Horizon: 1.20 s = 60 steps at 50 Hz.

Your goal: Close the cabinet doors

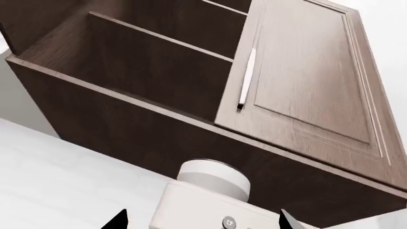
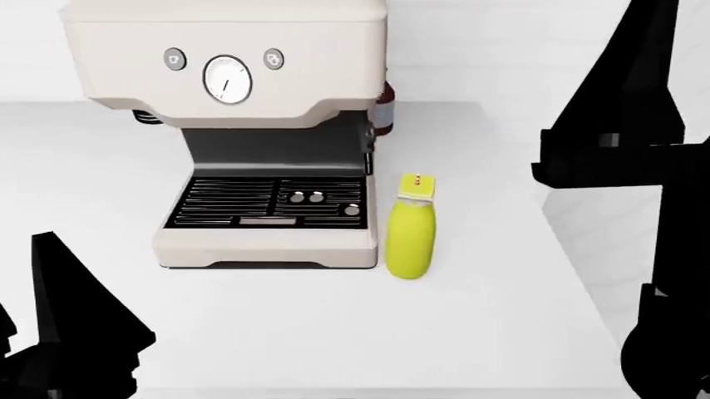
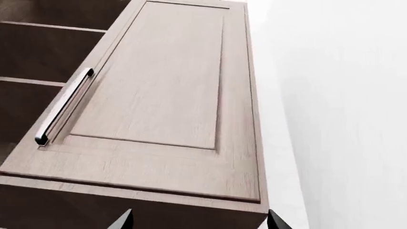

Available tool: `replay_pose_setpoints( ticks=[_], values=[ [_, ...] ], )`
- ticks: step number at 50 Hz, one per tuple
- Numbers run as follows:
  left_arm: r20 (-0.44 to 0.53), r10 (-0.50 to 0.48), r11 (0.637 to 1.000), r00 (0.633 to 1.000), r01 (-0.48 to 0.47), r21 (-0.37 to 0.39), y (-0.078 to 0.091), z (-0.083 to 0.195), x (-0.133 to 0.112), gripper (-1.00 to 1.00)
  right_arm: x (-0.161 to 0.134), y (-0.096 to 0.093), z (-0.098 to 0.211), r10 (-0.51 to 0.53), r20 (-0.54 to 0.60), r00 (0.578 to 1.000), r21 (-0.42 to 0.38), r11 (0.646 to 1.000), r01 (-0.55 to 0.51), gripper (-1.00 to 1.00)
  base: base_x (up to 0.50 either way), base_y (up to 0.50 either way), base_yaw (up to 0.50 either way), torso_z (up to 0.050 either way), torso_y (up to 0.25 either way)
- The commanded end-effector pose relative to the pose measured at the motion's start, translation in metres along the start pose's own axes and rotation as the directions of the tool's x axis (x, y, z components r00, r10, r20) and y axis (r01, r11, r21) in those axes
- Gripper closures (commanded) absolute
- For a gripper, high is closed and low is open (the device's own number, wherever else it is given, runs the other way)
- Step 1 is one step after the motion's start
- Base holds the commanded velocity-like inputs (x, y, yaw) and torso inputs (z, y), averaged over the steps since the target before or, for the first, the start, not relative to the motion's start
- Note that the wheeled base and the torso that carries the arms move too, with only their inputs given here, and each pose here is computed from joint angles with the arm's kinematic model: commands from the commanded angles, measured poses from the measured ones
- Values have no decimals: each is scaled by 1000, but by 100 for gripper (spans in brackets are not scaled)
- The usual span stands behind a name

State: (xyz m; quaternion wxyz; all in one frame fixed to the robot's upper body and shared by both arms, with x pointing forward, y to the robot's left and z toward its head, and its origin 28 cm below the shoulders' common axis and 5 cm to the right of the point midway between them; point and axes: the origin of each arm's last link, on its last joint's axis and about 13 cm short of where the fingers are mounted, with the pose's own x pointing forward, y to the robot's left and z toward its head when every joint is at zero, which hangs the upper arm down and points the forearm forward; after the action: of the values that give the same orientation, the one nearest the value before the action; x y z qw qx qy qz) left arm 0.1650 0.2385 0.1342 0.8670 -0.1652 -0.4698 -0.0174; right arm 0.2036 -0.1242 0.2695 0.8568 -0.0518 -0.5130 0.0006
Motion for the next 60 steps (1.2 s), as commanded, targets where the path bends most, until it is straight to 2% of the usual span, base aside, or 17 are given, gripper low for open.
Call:
replay_pose_setpoints(
  ticks=[1,52,60],
  values=[
    [6,27,1000,1000,-27,-15,1,1,2,-100,-4,2,2,15,5,1000,-20,1000,-15,-100,0,500,0,0,0],
    [9,29,1000,1000,-29,-6,2,1,1,-100,-8,4,0,33,-5,999,1,999,-33,-100,2,500,0,0,0],
    [9,27,1000,1000,-26,-5,2,1,1,-100,-9,3,1,38,-1,999,34,999,-38,-100,163,495,0,0,0]
  ],
)
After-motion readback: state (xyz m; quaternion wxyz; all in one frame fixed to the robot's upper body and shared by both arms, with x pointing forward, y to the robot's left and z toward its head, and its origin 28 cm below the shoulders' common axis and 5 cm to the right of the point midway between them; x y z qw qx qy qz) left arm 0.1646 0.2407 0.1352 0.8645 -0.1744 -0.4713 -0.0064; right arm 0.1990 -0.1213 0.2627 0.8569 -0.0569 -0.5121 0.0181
